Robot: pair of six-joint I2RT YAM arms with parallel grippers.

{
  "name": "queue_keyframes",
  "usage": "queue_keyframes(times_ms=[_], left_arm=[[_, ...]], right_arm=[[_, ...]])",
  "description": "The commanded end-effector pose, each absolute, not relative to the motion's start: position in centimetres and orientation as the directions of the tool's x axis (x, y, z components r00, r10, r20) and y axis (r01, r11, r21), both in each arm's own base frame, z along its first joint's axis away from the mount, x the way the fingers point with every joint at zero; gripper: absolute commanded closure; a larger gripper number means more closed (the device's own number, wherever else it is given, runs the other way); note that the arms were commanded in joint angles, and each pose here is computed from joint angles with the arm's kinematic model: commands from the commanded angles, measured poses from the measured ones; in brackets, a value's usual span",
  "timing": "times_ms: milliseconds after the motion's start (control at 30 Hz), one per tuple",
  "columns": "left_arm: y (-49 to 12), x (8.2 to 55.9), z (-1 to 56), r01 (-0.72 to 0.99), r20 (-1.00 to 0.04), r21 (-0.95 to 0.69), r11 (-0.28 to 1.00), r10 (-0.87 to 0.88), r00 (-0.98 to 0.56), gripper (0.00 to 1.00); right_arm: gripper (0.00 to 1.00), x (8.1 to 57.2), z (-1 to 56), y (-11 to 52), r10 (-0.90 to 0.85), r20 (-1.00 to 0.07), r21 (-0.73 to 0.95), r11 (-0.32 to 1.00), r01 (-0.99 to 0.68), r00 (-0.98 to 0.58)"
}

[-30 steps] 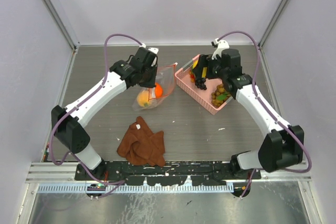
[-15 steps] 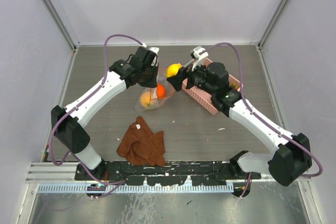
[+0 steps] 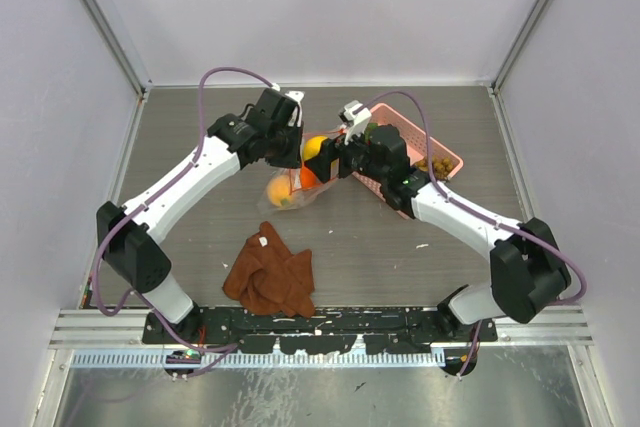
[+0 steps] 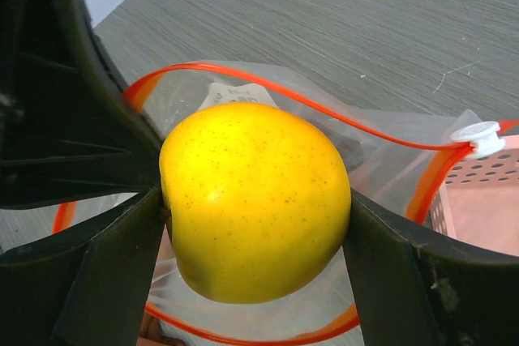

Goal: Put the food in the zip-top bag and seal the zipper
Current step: Place the fake fruit in the zipper food storage bag.

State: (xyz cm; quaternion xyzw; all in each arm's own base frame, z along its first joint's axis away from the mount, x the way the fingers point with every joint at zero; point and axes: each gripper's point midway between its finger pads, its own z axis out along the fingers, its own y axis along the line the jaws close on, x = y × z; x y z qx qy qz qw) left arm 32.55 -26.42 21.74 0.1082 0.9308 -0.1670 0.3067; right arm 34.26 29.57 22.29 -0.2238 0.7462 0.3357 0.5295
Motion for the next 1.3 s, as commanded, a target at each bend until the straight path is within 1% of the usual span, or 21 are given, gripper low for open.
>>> queue_keyframes(times_ms=[0, 100, 267, 333, 700, 833, 1000, 1133, 1267], left_arm=[[-26.6, 32.4, 24.4, 0.322, -0.656, -0.288, 0.902, 0.059, -0.752, 1.0], [-26.4, 32.3, 24.3, 0.322, -0.655, -0.286, 0.903, 0.061, -0.753, 1.0], [-26.0, 32.2, 24.0, 0.312, -0.655, -0.275, 0.91, 0.06, -0.753, 1.0], [-25.8, 32.2, 24.0, 0.306, -0.66, -0.268, 0.913, 0.057, -0.749, 1.0], [-25.7, 32.5, 24.3, 0.3, -0.674, -0.266, 0.916, 0.046, -0.737, 1.0], [-25.5, 32.6, 24.5, 0.287, -0.677, -0.258, 0.922, 0.039, -0.735, 1.0], [-25.5, 32.8, 24.4, 0.286, -0.677, -0.257, 0.923, 0.04, -0.735, 1.0], [-25.6, 32.8, 24.2, 0.284, -0.676, -0.26, 0.923, 0.037, -0.736, 1.0], [-25.6, 32.8, 24.2, 0.284, -0.678, -0.26, 0.923, 0.035, -0.734, 1.0]], right_arm=[[0.18, 35.5, 24.9, 29.8, 0.072, -0.965, 0.232, 0.688, -0.687, -0.254], [0.12, 35.8, 24.7, 29.8, 0.071, -0.96, 0.24, 0.699, -0.673, -0.269], [0.08, 35.8, 25.0, 29.8, 0.079, -0.958, 0.252, 0.698, -0.67, -0.277], [0.05, 35.8, 25.0, 29.8, 0.078, -0.957, 0.251, 0.701, -0.668, -0.278], [0.04, 35.6, 26.4, 29.5, 0.072, -0.956, 0.251, 0.706, -0.663, -0.284], [0.05, 35.5, 26.8, 28.1, 0.066, -0.949, 0.25, 0.756, -0.604, -0.31], [0.1, 34.5, 25.0, 25.8, 0.058, -0.901, 0.286, 0.825, -0.488, -0.429], [0.16, 34.3, 23.6, 24.7, 0.097, -0.868, 0.319, 0.86, -0.398, -0.487], [0.23, 34.8, 22.2, 25.1, 0.117, -0.847, 0.345, 0.863, -0.368, -0.519]])
